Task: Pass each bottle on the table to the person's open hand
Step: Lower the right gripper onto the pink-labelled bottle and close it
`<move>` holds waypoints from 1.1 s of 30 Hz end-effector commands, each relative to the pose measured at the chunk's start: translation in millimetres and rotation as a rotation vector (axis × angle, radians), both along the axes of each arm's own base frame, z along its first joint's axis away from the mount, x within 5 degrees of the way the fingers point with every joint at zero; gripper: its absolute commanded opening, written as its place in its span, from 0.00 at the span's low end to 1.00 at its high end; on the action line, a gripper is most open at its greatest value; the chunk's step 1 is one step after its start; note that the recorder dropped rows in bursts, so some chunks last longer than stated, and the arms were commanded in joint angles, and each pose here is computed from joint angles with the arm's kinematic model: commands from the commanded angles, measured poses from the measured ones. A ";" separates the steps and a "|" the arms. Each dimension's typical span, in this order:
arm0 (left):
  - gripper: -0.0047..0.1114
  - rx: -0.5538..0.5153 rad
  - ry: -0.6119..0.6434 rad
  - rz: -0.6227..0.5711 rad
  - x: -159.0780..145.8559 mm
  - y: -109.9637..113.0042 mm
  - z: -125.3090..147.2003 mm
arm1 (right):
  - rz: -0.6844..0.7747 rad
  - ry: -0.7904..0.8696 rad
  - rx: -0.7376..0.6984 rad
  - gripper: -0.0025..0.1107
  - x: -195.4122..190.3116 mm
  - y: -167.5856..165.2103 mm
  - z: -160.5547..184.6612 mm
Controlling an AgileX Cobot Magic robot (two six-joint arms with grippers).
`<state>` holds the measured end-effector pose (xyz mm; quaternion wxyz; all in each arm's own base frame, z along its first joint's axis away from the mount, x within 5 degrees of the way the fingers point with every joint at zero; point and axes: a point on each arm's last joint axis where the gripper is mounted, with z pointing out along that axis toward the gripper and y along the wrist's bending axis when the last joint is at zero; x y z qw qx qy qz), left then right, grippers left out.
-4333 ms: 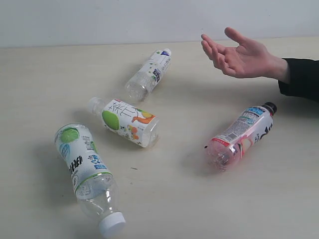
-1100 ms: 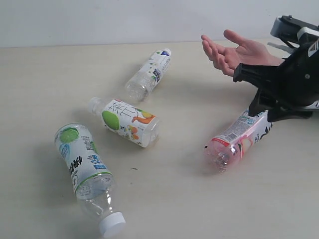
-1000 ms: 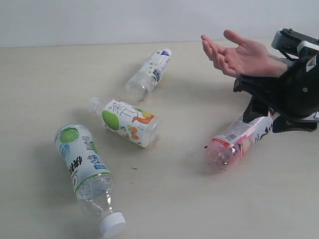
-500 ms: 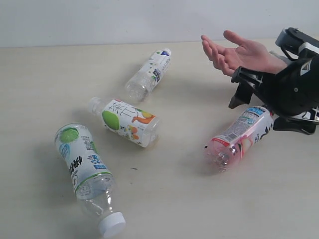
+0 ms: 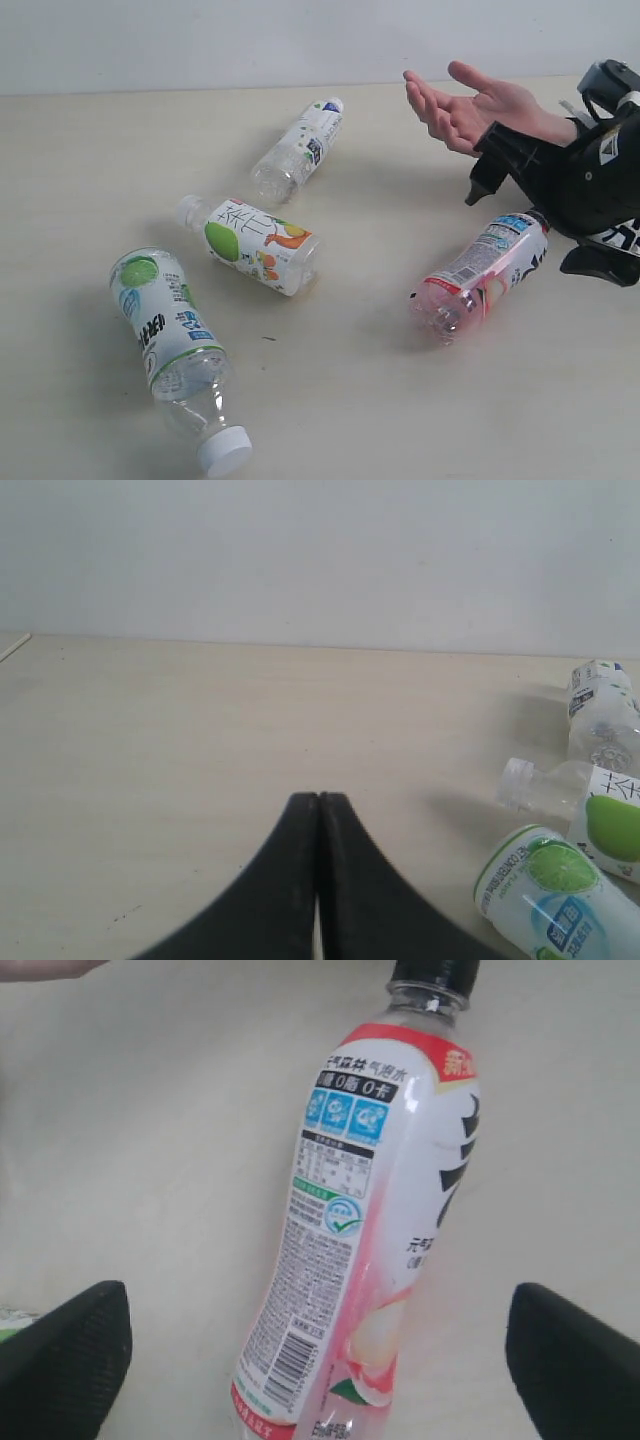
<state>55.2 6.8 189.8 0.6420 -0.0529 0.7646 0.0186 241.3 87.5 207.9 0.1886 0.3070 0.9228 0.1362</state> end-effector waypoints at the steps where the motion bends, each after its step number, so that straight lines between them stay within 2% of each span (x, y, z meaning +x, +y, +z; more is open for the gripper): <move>1: 0.04 0.002 -0.011 0.001 -0.3 0.0 0.6 | -0.053 -0.004 -0.041 0.87 2.1 2.7 -7.2; 5: 0.04 0.002 -0.011 0.001 -0.3 0.0 0.6 | -0.083 0.027 -0.080 0.87 5.2 8.3 -21.9; 11: 0.04 0.002 -0.011 0.001 -0.3 0.0 0.6 | -0.062 0.022 -0.049 0.87 16.3 20.9 -45.4; 19: 0.04 0.002 -0.011 0.001 -0.3 0.0 0.6 | -0.062 0.078 -0.082 0.87 22.1 23.2 -74.5; 28: 0.04 0.002 -0.011 0.001 -0.3 0.0 0.6 | -0.019 0.065 -0.067 0.86 26.8 27.8 -86.3; 31: 0.04 0.002 -0.011 0.001 -0.3 0.0 0.6 | -0.014 0.066 -0.071 0.77 26.7 27.7 -86.3; 33: 0.04 0.002 -0.011 0.001 -0.3 0.0 0.6 | -0.013 0.064 -0.070 0.62 26.8 27.8 -86.3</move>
